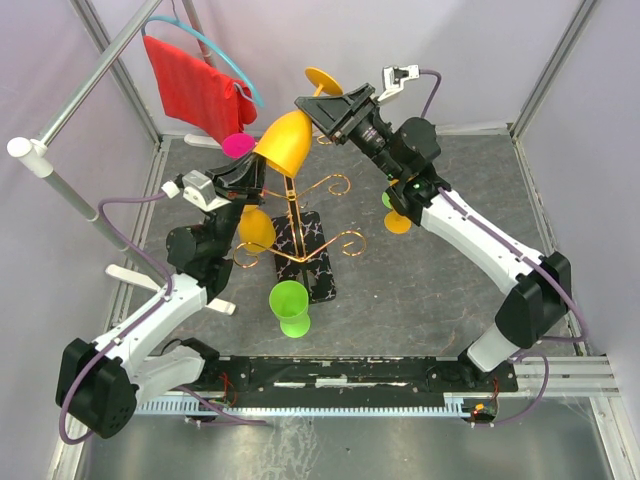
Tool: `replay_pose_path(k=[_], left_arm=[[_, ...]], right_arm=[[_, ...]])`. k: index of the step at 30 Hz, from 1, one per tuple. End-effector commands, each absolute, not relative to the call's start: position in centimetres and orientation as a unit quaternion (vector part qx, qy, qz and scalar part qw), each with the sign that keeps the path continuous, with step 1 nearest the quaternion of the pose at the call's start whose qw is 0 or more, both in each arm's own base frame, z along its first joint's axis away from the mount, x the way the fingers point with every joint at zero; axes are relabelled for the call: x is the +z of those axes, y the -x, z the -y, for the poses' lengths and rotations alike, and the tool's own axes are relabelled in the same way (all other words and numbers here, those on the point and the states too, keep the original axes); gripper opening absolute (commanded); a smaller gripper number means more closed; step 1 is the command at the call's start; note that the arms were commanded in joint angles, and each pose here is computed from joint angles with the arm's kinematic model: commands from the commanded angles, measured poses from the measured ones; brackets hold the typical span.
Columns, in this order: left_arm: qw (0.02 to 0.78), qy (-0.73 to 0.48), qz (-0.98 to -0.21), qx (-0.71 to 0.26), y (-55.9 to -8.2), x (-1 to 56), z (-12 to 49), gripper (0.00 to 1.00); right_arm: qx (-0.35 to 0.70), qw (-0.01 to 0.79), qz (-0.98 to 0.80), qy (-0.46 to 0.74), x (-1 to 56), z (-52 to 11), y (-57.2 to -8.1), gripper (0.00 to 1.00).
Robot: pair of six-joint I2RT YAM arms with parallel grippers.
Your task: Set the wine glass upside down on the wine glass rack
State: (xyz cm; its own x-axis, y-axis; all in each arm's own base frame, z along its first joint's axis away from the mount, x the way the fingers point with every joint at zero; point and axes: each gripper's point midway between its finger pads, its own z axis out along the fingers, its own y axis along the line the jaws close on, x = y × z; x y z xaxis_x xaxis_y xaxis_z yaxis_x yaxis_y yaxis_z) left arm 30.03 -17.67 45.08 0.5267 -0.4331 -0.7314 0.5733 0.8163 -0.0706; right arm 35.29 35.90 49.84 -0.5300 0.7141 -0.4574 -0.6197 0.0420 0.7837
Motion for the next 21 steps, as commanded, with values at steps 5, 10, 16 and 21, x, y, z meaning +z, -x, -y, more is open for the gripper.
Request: replay_pose_path(k=[5, 10, 16, 21], left_arm=[[0.887, -0.082, -0.364, -0.273, -29.4, 46.5, 16.9, 0.03], [0.885, -0.077, -0.371, -0.271, -29.6, 46.4, 16.8, 0.03], [0.865, -0.111, -0.401, -0.280, -29.8, 45.7, 18.2, 0.15], [0.849, -0.115, -0.430, -0.284, -29.4, 43.8, 18.1, 0.41]], right_arm=[[0.706, 0.504, -0.498, -0.013, 53.1, -35.6, -33.8, 0.38], [0.700, 0.508, -0.502, -0.011, 53.1, -35.5, -33.9, 0.21], [0.674, 0.536, -0.508, 0.002, 53.3, -35.4, -34.3, 0.03], [0.623, 0.585, -0.519, 0.018, 53.2, -34.6, -35.3, 0.00]])
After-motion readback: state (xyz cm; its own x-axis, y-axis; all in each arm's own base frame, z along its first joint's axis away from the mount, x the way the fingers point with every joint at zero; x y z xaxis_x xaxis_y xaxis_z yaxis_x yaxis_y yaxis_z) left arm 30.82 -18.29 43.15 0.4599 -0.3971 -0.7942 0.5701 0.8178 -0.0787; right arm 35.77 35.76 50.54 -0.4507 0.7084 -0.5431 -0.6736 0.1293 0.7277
